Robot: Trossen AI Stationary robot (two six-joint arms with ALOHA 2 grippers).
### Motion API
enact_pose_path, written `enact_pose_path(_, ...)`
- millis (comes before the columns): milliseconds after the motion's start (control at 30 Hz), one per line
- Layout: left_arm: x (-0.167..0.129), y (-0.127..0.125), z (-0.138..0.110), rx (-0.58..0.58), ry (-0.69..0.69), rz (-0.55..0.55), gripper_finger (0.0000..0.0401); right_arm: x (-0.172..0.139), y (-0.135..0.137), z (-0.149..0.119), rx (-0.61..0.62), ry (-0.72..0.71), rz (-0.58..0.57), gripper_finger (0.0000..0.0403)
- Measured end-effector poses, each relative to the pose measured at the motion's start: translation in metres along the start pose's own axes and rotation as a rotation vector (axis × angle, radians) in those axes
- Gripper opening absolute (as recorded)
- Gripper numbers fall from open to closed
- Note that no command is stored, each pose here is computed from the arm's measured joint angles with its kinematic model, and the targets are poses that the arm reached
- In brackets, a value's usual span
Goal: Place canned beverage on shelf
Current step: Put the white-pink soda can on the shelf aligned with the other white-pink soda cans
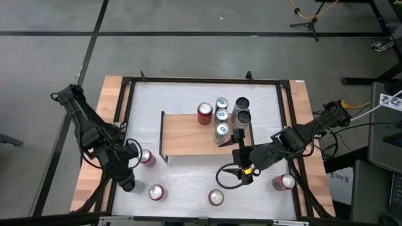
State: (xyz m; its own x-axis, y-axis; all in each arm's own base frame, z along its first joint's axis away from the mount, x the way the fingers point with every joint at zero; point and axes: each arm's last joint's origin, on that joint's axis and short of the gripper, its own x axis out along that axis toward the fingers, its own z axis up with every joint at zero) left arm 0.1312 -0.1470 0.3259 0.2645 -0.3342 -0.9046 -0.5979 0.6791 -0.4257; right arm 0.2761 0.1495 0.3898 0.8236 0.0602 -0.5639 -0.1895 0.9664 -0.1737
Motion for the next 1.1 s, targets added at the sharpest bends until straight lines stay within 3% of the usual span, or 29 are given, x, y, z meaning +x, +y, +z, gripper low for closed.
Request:
enact_pose_path(133, 0.0, -0.001, 0.001, 0.021, -0.027, -0.013, 0.0236, 0.0, 0.0, 0.0, 0.0, 0.0, 0.0, 0.0386)
enact_pose_path(300, 0.0, -0.011, 0.0, 0.055, -0.019, -0.108, 0.0255, 0.0, 0.0, 0.0, 0.0, 0.0, 0.0, 0.0386)
enact_pose_path(900, 0.0, -0.01, 0.001, 0.054, -0.038, -0.099, 0.0257, 0.0, 0.0, 0.0, 0.0, 0.0, 0.0, 0.0386)
enact_pose_path(1100, 0.0, -0.01, 0.002, 0.001, -0.053, -0.099, 0.0257, 0.0, 0.0, 0.0, 0.0, 0.0, 0.0, 0.0386)
